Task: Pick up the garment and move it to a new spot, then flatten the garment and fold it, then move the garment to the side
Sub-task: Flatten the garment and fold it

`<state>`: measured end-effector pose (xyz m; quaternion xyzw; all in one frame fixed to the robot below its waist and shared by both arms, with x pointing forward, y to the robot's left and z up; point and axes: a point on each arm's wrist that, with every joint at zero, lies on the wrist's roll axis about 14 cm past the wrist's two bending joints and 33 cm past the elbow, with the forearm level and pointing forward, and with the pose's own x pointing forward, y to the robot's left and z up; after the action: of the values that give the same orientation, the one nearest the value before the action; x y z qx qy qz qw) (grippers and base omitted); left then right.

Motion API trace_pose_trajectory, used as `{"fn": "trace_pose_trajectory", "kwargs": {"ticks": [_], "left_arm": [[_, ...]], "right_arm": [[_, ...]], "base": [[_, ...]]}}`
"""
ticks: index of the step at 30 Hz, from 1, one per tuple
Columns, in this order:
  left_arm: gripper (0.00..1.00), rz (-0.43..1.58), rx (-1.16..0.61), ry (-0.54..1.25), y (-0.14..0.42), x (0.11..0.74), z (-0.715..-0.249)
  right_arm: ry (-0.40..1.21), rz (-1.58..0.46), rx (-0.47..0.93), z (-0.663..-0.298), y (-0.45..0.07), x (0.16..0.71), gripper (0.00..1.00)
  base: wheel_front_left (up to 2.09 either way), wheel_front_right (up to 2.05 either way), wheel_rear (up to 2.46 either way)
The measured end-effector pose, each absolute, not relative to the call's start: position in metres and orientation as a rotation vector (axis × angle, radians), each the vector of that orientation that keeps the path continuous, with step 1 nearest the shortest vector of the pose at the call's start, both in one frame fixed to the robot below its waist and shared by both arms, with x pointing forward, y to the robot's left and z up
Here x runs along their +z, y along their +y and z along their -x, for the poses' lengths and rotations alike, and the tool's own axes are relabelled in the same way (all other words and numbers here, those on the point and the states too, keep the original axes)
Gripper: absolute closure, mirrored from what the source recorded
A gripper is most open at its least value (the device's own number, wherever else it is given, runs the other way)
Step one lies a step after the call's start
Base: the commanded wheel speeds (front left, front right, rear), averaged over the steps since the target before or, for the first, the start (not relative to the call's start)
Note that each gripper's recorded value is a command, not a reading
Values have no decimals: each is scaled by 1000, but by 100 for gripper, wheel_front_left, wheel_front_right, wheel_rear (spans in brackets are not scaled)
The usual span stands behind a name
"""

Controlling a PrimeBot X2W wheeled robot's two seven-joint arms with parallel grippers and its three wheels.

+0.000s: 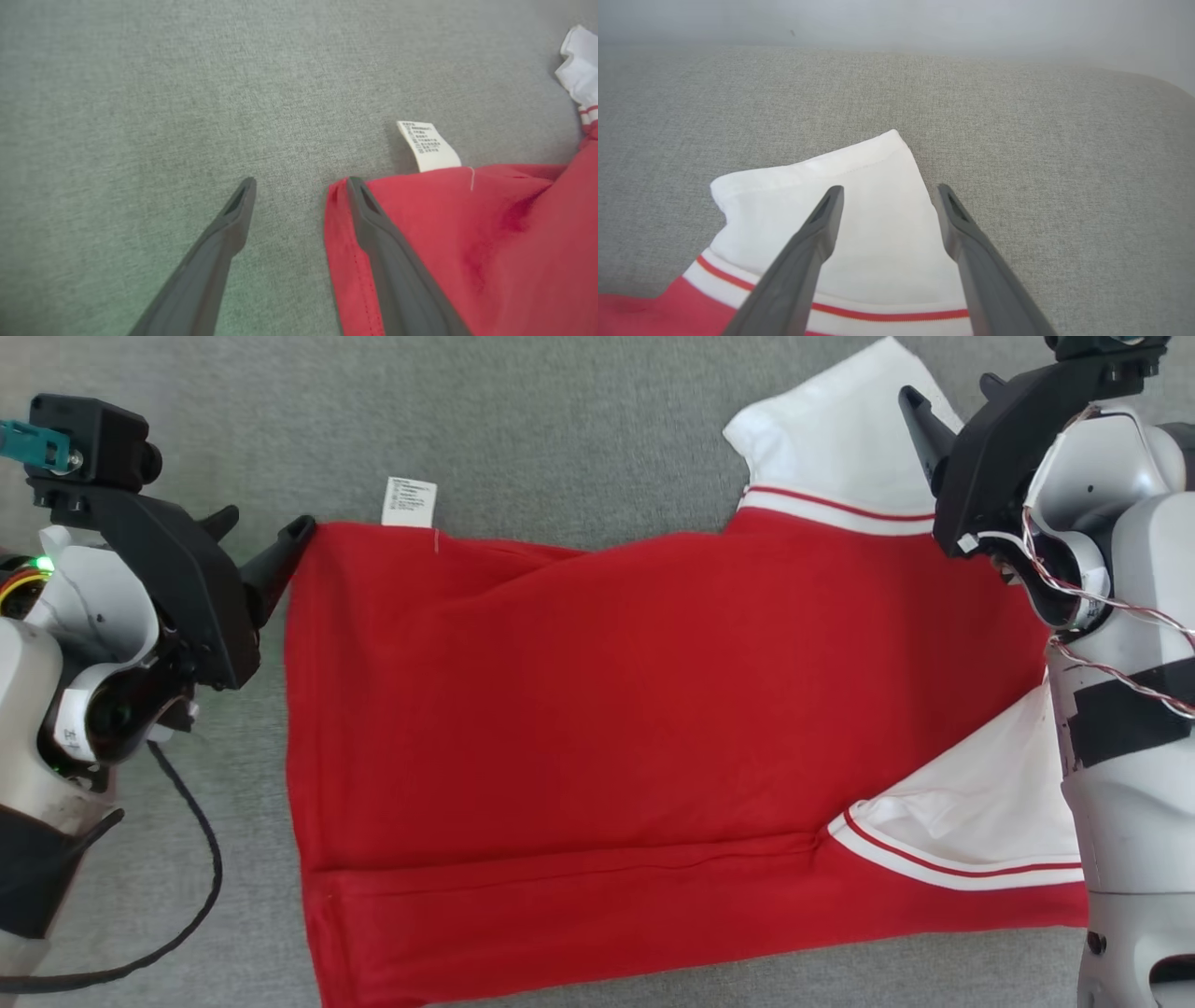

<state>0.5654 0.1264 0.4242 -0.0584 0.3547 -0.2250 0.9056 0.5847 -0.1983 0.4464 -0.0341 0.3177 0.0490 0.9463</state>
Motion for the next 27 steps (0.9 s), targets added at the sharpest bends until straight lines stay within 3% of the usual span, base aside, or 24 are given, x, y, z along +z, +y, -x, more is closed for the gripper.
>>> {"fn": "trace_pose_trajectory", "kwargs": {"ticks": [18,27], "left_arm": [[0,75,-537,794,112,417,-551],[0,6,-491,823,120,398,-556]], "right_arm": [[660,61,52,-591,-218,427,0],[665,74,66,-598,-212,421,0]], "base": [[0,0,0],[0,0,0]]}}
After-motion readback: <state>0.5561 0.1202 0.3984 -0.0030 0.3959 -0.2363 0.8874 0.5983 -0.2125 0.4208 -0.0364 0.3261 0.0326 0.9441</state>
